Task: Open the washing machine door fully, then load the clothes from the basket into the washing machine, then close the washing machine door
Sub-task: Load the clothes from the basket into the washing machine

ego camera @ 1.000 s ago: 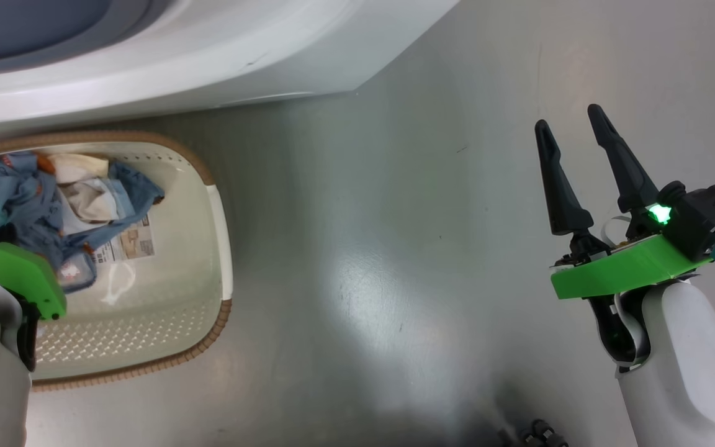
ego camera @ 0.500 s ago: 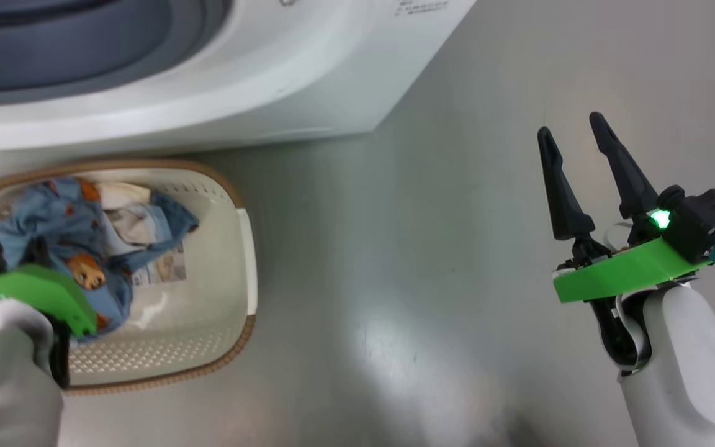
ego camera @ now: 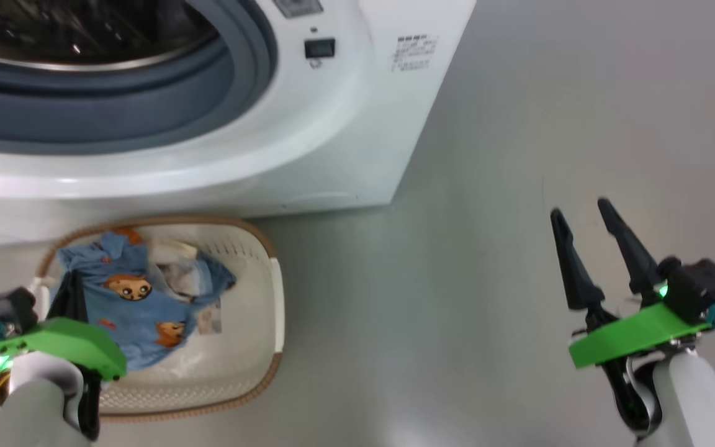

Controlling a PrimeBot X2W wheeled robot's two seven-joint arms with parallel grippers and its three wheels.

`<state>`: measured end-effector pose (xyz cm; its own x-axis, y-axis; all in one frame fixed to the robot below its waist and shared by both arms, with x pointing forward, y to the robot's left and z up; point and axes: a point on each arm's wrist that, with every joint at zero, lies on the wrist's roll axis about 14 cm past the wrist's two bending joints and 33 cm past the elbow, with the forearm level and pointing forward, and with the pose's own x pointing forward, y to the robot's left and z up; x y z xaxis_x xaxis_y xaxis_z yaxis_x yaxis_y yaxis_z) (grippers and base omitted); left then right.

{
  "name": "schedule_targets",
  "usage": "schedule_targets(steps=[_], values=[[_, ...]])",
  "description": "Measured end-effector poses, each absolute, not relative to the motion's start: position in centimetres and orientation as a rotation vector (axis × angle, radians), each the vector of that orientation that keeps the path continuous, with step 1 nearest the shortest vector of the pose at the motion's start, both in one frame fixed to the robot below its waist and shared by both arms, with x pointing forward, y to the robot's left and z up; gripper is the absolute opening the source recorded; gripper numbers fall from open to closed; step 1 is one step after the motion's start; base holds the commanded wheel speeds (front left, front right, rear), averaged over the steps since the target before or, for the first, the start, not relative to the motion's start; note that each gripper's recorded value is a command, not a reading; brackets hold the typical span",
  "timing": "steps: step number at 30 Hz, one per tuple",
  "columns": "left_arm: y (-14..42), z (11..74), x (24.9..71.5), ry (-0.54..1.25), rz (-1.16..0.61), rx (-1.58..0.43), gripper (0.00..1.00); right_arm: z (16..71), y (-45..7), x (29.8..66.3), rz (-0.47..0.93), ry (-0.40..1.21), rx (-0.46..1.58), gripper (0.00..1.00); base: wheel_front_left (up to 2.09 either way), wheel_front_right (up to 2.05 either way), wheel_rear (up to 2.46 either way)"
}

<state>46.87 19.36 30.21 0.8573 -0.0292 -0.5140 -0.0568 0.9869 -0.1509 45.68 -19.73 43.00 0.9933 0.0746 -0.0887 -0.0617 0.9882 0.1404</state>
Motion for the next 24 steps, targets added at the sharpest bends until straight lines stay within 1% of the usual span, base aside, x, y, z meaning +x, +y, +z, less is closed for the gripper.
schedule_targets(steps=[2, 10, 19, 24], values=[[19.5, 30.9, 46.8, 0.522, 0.016, -0.165, 0.0, 43.3, -19.7, 45.3, 0.069, 0.09, 0.138, 1.0, 0.0, 0.0, 0.0], [20.6, 37.2, 46.4, 0.333, 0.022, -0.171, 0.0, 45.5, -19.7, 43.2, 0.068, 0.052, 0.146, 1.0, 0.0, 0.0, 0.0], [19.4, 42.2, 43.9, 0.174, -0.036, -0.146, 0.0, 47.0, -20.7, 40.6, 0.044, 0.028, 0.153, 1.0, 0.0, 0.0, 0.0], [18.5, 44.6, 42.4, 0.098, -0.063, -0.135, 0.0, 47.8, -21.9, 39.8, 0.019, 0.008, 0.14, 1.0, 0.0, 0.0, 0.0]])
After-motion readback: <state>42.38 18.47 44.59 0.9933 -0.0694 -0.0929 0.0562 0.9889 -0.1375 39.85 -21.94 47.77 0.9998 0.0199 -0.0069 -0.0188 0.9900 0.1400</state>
